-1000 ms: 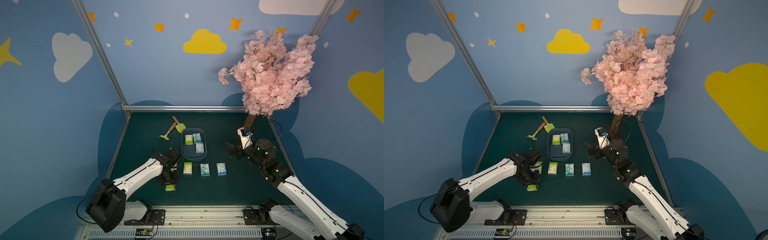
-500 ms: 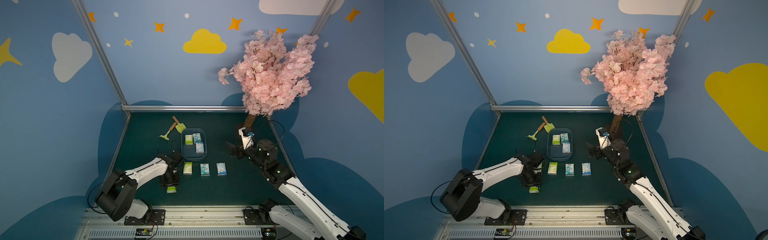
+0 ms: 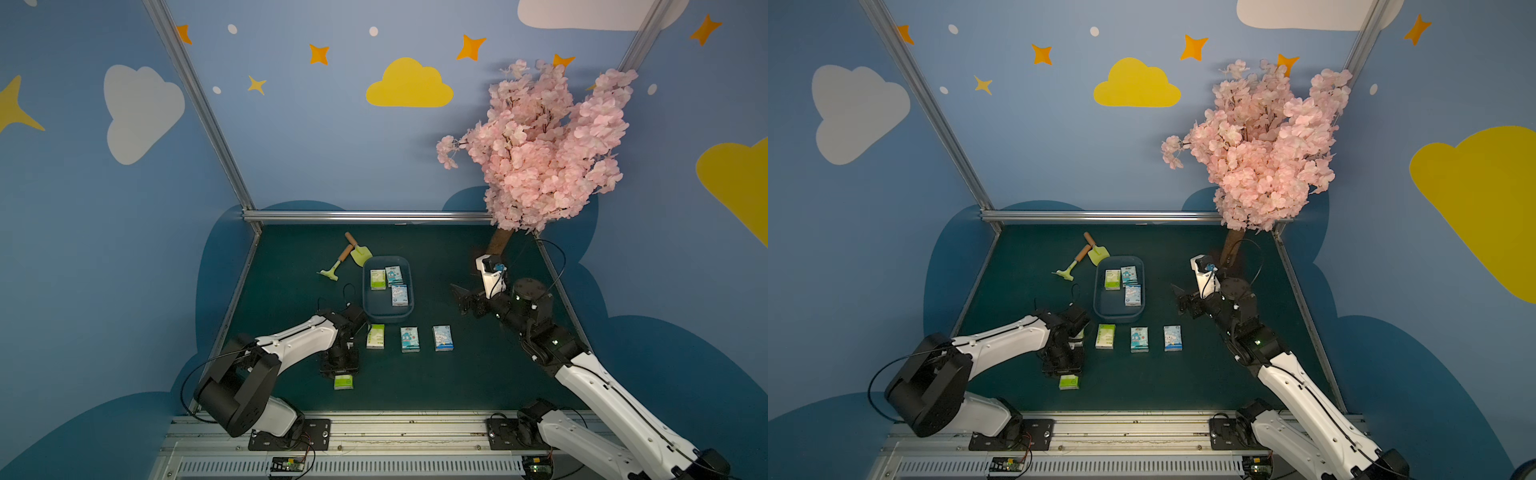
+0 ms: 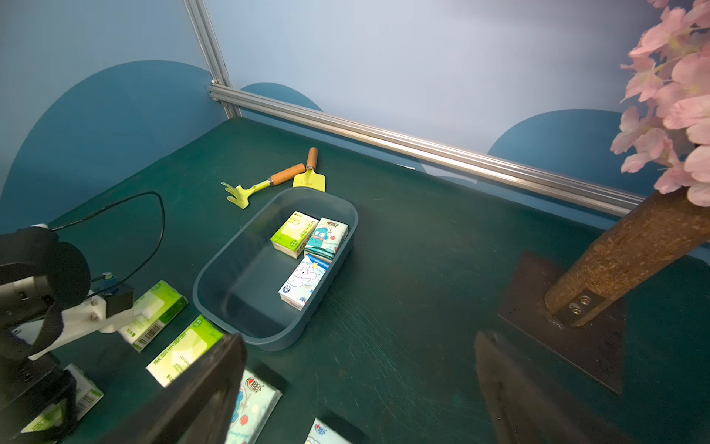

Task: Take the pocket tissues out of the storage box
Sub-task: Place the pocket tissues at the center of the board.

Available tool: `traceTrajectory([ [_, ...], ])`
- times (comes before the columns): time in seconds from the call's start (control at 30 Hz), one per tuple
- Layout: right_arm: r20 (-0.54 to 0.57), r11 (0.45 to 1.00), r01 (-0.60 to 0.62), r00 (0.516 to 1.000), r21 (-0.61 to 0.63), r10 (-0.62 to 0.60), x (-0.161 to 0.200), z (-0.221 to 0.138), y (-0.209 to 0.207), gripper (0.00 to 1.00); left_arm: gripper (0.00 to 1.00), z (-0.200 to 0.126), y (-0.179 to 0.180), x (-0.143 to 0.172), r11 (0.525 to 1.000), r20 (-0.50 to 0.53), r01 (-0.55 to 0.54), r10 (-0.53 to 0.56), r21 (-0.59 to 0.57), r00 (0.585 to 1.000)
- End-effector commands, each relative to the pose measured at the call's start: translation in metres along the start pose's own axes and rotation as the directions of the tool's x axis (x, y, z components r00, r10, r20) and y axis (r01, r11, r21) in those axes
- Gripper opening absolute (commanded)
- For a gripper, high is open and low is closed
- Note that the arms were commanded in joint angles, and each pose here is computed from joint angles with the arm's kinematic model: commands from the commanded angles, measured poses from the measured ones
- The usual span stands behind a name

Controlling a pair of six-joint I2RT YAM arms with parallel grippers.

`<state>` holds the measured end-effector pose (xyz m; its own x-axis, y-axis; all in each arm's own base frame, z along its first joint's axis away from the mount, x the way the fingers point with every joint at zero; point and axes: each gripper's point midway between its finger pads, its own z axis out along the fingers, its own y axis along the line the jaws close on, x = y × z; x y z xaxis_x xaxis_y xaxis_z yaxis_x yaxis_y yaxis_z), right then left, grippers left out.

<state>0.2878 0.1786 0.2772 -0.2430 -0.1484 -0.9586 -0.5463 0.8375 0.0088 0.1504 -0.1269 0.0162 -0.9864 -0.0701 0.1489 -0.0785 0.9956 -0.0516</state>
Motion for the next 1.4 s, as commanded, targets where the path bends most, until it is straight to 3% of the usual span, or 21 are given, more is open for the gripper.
traceTrajectory([
  [0.0, 0.018, 1.000, 0.013, 1.000, 0.008, -0.013, -0.010, 0.000, -0.001, 0.98, 0.61, -0.003, 0.003, 0.005, 1.000, -0.013, -0.010, 0.010, -0.015, 1.000],
  [0.17, 0.014, 1.000, 0.015, 1.000, 0.013, -0.015, -0.013, 0.000, -0.002, 0.98, 0.69, -0.012, -0.005, 0.009, 0.999, -0.020, 0.008, -0.007, 0.035, 1.000],
  [0.4, 0.024, 1.000, 0.022, 0.999, 0.019, -0.022, -0.017, -0.002, -0.003, 0.98, 0.83, -0.040, 0.000, 0.003, 1.000, 0.031, 0.002, -0.002, -0.002, 1.000],
  [0.53, 0.028, 1.000, 0.022, 0.999, 0.022, -0.022, -0.018, -0.002, -0.004, 0.98, 0.87, -0.060, -0.005, -0.004, 1.000, 0.078, 0.000, 0.000, 0.007, 0.997],
  [0.7, 0.027, 1.000, 0.019, 0.999, 0.024, -0.019, -0.017, -0.003, -0.004, 0.98, 0.90, -0.099, -0.015, -0.028, 1.000, 0.197, -0.001, -0.005, 0.027, 0.980],
  [0.97, 0.034, 0.999, 0.006, 0.999, 0.043, -0.008, -0.015, -0.009, -0.007, 0.98, 0.94, -0.157, -0.040, -0.095, 0.997, 0.400, -0.020, -0.011, 0.072, 0.917],
  [1.17, 0.041, 0.998, 0.003, 0.999, 0.059, -0.005, -0.015, -0.014, -0.010, 0.98, 0.94, -0.172, -0.067, -0.137, 0.991, 0.464, -0.074, 0.016, 0.108, 0.886],
  [1.37, 0.045, 0.997, -0.006, 0.999, 0.075, 0.003, -0.015, -0.023, -0.012, 0.98, 0.93, -0.170, -0.088, -0.172, 0.989, 0.467, -0.114, 0.055, 0.099, 0.883],
])
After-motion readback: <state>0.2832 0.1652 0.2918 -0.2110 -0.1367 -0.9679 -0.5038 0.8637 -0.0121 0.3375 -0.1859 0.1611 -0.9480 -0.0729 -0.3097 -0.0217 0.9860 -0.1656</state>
